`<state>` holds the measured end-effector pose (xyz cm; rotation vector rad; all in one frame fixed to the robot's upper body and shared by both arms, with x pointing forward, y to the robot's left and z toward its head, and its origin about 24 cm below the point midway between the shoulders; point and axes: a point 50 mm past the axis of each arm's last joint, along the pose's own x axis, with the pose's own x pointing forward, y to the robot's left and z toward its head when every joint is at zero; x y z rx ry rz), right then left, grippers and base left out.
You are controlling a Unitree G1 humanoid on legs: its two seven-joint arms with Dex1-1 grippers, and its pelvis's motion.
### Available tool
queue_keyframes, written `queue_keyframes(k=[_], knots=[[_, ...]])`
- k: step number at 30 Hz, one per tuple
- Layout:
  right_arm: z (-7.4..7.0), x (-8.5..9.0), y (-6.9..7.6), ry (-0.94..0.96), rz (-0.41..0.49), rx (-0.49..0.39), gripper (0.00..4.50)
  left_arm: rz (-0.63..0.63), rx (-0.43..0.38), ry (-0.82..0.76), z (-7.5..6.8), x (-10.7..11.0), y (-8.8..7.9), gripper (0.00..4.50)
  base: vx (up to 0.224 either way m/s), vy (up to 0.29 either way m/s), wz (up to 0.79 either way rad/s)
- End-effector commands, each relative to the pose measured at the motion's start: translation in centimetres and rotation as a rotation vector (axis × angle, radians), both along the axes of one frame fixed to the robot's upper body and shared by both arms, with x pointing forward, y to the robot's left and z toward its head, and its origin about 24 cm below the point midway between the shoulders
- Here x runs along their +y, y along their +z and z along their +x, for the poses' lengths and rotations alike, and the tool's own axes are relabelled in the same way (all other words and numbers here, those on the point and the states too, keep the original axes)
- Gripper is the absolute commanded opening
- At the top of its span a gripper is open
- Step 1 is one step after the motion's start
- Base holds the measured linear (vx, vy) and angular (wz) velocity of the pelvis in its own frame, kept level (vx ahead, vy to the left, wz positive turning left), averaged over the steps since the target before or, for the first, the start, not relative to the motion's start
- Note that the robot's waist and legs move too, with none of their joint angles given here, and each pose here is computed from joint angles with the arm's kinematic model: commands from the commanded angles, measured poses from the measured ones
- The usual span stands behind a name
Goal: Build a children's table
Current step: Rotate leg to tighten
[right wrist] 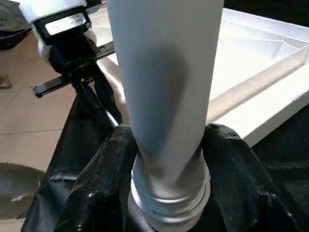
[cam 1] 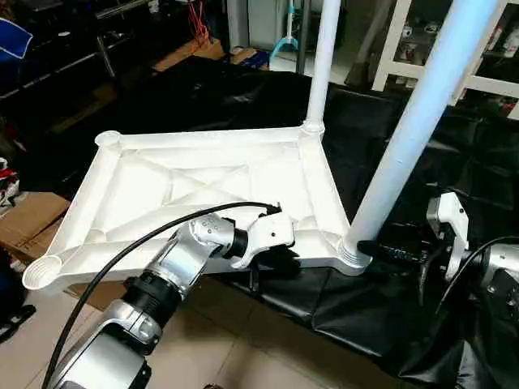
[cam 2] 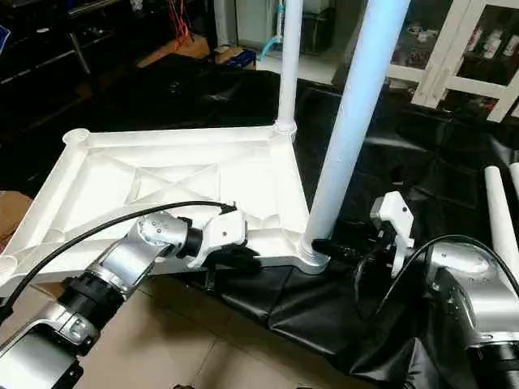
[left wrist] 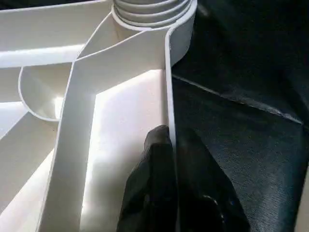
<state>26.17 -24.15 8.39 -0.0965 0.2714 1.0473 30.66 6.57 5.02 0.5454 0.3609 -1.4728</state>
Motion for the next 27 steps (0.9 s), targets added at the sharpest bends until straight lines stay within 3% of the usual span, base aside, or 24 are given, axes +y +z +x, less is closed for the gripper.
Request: queue_keyframes(k=[1, 10, 16, 19, 20, 22, 24, 25, 27], knots=[[-0.1, 0.4, -0.2, 0.053, -0.011, 0.037, 1.92, 0.043, 0.042, -0.001, -0.6, 0.5, -1.2, 0.0, 0.0, 0.0, 0.0], [-0.1, 0.4, -1.5, -0.008, 0.002, 0.049, 1.89, 0.045, 0.053, 0.027, -0.5, 0.5, -1.3, 0.0, 0.0, 0.0, 0.0], [0.9, 1.0, -3.2, -0.207, 0.011, 0.025, 1.89, -0.002, 0.045, 0.171, 0.8, -0.6, -0.4, 0.0, 0.0, 0.0, 0.0], [2.5, 1.7, -4.6, -0.462, -0.015, 0.012, 1.88, -0.026, 0.048, 0.265, 1.6, -1.6, 0.3, 0.0, 0.0, 0.0, 0.0], [3.5, 2.3, -5.5, -0.64, -0.003, 0.022, 1.88, -0.048, 0.057, 0.32, 2.0, -2.5, 0.7, 0.0, 0.0, 0.0, 0.0], [4.6, 3.2, -6.2, -0.816, -0.002, 0.024, 1.88, -0.079, 0.08, 0.369, 2.1, -3.5, 1.1, 0.0, 0.0, 0.0, 0.0], [5.3, 4.3, -6.5, -0.907, 0.014, 0.027, 1.88, -0.098, 0.098, 0.392, 2.1, -4.2, 1.4, 0.0, 0.0, 0.0, 0.0], [6.2, 6.1, -6.7, -1.005, 0.03, 0.02, 1.88, -0.111, 0.11, 0.406, 2.1, -5.0, 1.6, 0.0, 0.0, 0.0, 0.0], [6.9, 7.8, -6.6, -1.027, 0.057, 0.025, 1.88, -0.099, 0.097, 0.42, 2.2, -5.3, 1.6, 0.0, 0.0, 0.0, 0.0]])
